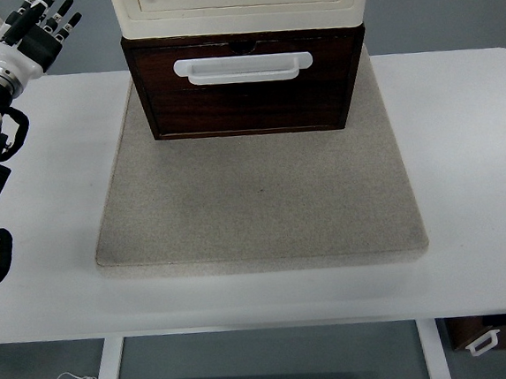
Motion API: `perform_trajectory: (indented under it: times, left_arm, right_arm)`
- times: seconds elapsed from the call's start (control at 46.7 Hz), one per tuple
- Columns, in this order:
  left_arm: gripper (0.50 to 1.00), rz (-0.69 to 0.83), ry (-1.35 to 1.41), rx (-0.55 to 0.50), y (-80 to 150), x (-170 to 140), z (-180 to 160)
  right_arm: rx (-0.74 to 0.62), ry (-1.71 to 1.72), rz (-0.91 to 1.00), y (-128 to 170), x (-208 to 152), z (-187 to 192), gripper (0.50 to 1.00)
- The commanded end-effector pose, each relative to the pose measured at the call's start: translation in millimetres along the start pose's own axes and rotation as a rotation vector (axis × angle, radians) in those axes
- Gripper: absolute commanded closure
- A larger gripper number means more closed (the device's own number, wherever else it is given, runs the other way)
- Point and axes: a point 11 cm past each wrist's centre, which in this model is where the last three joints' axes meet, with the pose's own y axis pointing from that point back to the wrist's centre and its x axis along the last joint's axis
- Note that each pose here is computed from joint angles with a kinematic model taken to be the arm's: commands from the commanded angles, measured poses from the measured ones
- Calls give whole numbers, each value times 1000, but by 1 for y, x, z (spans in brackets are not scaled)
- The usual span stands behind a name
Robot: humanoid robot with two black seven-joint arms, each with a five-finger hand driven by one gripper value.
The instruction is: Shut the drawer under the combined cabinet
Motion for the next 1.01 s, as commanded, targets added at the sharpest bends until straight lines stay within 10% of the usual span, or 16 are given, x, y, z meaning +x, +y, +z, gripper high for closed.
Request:
perform_trajectory:
  times: [0.0,0.986]
  left_arm:
    - [500,-2,15,-5,-1,-2,-2]
    - [500,15,52,-15,-8,-15,-19]
  right_arm:
    - [0,0,1,0,0,0,548]
    - [4,2,1,0,0,0,548]
